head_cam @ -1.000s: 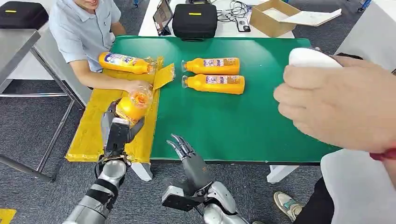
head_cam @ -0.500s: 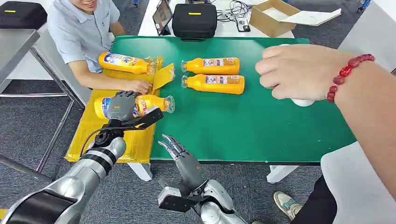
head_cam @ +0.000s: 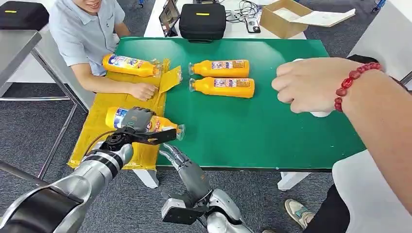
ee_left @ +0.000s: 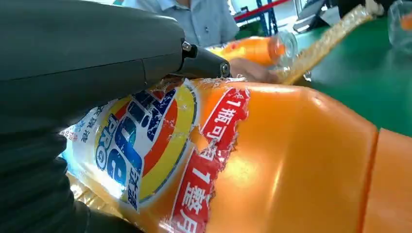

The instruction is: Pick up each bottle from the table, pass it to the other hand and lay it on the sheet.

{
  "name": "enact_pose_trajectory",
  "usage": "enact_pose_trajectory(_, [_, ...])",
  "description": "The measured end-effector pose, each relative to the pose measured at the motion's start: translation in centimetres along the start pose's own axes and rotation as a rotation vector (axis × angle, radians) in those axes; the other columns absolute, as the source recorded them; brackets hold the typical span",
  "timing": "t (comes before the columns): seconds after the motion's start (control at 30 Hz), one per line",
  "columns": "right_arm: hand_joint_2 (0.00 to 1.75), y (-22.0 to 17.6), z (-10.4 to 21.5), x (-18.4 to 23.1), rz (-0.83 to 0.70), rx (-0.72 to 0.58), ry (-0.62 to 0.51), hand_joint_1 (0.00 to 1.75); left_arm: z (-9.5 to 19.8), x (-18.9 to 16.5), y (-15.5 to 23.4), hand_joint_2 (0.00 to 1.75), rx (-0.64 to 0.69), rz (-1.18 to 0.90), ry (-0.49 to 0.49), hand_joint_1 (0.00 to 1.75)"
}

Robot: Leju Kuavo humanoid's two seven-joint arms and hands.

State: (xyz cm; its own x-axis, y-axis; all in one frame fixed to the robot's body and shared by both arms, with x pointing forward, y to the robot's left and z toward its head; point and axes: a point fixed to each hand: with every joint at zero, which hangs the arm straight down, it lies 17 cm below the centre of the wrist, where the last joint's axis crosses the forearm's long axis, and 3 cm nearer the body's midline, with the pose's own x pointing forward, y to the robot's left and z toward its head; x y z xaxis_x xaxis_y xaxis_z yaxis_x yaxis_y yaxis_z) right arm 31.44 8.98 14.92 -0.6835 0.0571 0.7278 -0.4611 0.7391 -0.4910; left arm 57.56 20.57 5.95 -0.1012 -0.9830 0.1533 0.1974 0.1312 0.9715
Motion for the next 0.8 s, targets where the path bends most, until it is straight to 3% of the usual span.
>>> enact_pose_trajectory(0.03, [0.0, 0.0, 0.0, 0.0, -0.001, 0.0, -0.001, 0.0, 0.0, 0.0, -0.1, 1.75, -0.006, -0.002, 0.0, 1.71])
enact_pose_trajectory(0.07, [0.0, 0.0, 0.0, 0.0, -0.002, 0.001, -0.001, 0.0, 0.1, 0.0, -0.4, 1.75, -0.016, -0.003, 0.0, 0.93])
enact_pose_trajectory(0.1, [0.0, 0.1, 0.0, 0.1, -0.004, 0.0, -0.001, 0.0, 0.1, 0.0, -0.7, 1.75, -0.03, -0.001, 0.0, 0.03])
enact_pose_trajectory(0.23, [0.0, 0.1, -0.1, 0.2, -0.014, -0.007, -0.002, 0.0, 0.5, 0.6, -2.2, 1.75, -0.094, 0.067, -0.01, 0.0])
enact_pose_trajectory(0.37, [0.0, -0.1, -0.1, 0.2, -0.017, -0.019, 0.0, 0.0, 0.7, 1.4, -2.7, 1.75, -0.136, 0.262, -0.027, 0.0])
enact_pose_trajectory(0.8, [0.0, 0.1, -0.1, 0.4, -0.031, -0.033, 0.001, 0.0, 0.9, 2.0, -2.1, 1.75, -0.157, 0.588, -0.072, 0.0])
